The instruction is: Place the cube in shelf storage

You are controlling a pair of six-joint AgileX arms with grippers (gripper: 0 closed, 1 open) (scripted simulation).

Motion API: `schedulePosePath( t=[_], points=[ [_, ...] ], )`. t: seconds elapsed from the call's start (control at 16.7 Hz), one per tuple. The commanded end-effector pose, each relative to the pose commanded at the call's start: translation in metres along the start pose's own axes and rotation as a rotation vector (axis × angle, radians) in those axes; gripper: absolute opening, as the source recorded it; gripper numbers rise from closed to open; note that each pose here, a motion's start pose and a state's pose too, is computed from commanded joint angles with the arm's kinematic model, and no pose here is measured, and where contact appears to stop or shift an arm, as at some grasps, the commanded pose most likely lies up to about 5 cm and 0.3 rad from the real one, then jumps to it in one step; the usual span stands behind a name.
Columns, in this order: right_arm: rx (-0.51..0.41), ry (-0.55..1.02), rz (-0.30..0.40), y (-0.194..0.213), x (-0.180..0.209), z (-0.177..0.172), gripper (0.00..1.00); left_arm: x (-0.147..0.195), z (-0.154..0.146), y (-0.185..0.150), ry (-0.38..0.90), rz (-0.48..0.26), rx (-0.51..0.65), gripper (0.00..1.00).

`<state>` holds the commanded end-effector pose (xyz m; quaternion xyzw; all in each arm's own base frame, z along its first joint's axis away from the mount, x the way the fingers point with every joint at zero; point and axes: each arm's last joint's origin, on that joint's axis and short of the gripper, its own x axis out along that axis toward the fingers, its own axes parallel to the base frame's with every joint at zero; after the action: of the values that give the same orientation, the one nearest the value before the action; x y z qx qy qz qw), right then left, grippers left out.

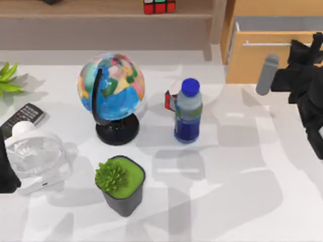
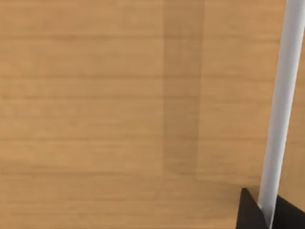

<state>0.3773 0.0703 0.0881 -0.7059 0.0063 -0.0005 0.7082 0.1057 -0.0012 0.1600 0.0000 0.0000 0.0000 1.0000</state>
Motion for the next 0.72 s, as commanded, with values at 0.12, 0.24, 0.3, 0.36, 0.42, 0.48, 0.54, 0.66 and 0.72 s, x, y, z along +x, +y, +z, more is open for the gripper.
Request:
schedulePosePath(
  t=[0.12, 0.24, 0.3, 0.36, 0.42, 0.48, 0.54, 0.66, 0.72],
  points=[
    [0.000, 0.000, 0.000, 0.000, 0.000, 0.000, 0.00, 0.000, 0.000, 0.000, 0.000, 0.000, 0.000, 1.00],
    [0.003, 0.001, 0.000, -0.001, -0.001, 0.000, 0.00, 0.000, 0.000, 0.000, 0.000, 0.000, 0.000, 1.00],
    [0.003, 0.004, -0.005, -0.002, 0.002, 0.000, 0.00, 0.000, 0.000, 0.000, 0.000, 0.000, 0.000, 1.00],
    [0.004, 0.005, -0.009, -0.002, 0.006, 0.000, 0.00, 0.000, 0.000, 0.000, 0.000, 0.000, 0.000, 1.00],
    [0.003, 0.006, -0.009, -0.002, 0.011, 0.000, 0.00, 0.000, 0.000, 0.000, 0.000, 0.000, 0.000, 1.00],
    [0.002, 0.005, -0.006, -0.002, 0.017, 0.000, 0.00, 0.000, 0.000, 0.000, 0.000, 0.000, 0.000, 1.00],
    [0.001, 0.004, -0.003, -0.001, 0.024, 0.000, 0.00, 0.000, 0.000, 0.000, 0.000, 0.000, 0.000, 1.00],
    [0.001, 0.001, 0.003, 0.000, 0.037, 0.001, 0.00, 0.000, 0.000, 0.000, 0.000, 0.000, 0.000, 1.00],
    [0.001, 0.001, 0.004, 0.001, 0.044, 0.001, 0.00, 0.000, 0.000, 0.000, 0.000, 0.000, 0.000, 1.00]
  ],
)
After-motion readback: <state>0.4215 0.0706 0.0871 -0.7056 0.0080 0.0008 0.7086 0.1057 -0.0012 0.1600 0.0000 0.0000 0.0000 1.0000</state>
